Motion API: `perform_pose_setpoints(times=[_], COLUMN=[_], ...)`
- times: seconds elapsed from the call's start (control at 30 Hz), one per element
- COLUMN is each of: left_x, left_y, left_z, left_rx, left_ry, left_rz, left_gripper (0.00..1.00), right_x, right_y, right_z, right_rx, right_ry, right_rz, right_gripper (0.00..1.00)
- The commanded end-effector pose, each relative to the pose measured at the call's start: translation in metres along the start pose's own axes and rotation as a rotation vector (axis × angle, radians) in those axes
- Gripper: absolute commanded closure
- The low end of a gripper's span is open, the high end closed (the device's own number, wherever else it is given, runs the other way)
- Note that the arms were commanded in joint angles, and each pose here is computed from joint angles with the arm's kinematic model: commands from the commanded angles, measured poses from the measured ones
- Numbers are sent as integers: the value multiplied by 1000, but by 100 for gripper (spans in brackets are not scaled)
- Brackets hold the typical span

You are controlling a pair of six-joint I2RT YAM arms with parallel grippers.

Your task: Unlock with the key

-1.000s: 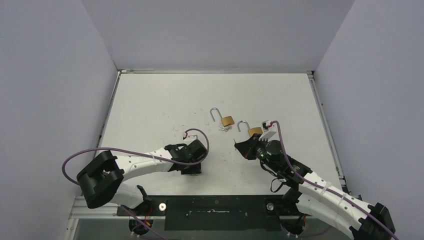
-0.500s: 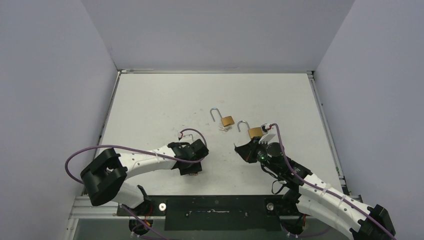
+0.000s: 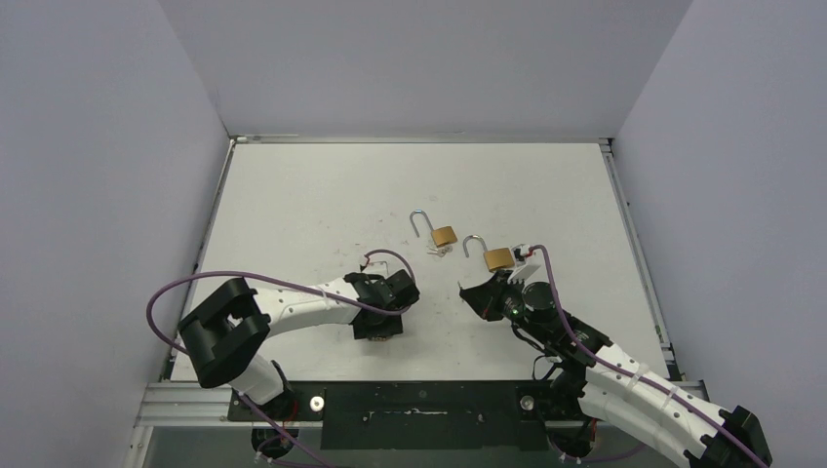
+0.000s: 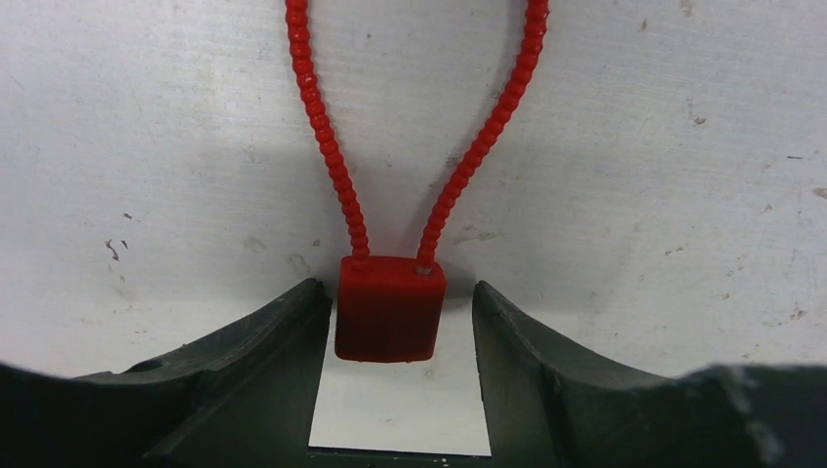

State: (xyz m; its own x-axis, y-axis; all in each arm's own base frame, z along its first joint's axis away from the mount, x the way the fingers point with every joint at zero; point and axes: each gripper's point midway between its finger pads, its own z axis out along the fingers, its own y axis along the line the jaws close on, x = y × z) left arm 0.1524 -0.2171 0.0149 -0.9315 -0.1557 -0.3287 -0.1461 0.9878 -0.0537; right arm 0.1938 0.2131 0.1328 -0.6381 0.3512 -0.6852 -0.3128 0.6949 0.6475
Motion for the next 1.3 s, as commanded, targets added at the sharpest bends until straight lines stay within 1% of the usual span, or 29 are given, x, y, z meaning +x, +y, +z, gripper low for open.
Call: perform_pose_setpoints(times=[0.0, 0.2, 0.27, 0.4, 0.43, 0.47, 0.5, 0.63, 0.73, 0.83, 0.93, 1.0, 1.27], left_x=[-10, -10, -11, -7, -8, -9, -11, -28, -50, -71, -84, -89, -99], left_y=[1, 5, 4, 0, -1, -2, -3, -17, -24, -27, -35, -38, -48], left_z=[2, 6, 7, 7, 6, 4, 2, -14, -31, -48, -64, -72, -90], left_rx=[-56, -88, -84, -66, -60, -57, -52, 27, 93, 151, 246, 288, 369], left_ry=[-32, -31, -30, -9, -9, -9, -13, -16, -18, -35, -64, -73, -67], left_rz=[93, 116, 114, 107, 103, 96, 84, -11, -125, -241, -322, -355, -403], left_gripper=[47, 47, 53, 81, 90, 96, 100, 100, 100, 100, 100, 100, 100], right_x=[-6, -7, -6, -6, -5, -5, -5, 0, 4, 16, 24, 25, 36], right_y=[5, 4, 4, 5, 4, 5, 5, 14, 29, 48, 70, 81, 111], right_z=[-1, 0, 0, 0, 1, 0, 1, 2, 3, 6, 6, 7, 27], right_rx=[-22, -18, -16, -19, -20, -22, -25, -88, -176, -300, -413, -448, -465], right_ry=[-24, -25, -23, -21, -20, -20, -18, 0, 25, 72, 101, 104, 144], right_rz=[6, 7, 10, 14, 13, 11, 9, -21, -28, 25, 68, 72, 67], right_gripper=[100, 100, 100, 100, 100, 100, 100, 100, 100, 100, 100, 100, 100])
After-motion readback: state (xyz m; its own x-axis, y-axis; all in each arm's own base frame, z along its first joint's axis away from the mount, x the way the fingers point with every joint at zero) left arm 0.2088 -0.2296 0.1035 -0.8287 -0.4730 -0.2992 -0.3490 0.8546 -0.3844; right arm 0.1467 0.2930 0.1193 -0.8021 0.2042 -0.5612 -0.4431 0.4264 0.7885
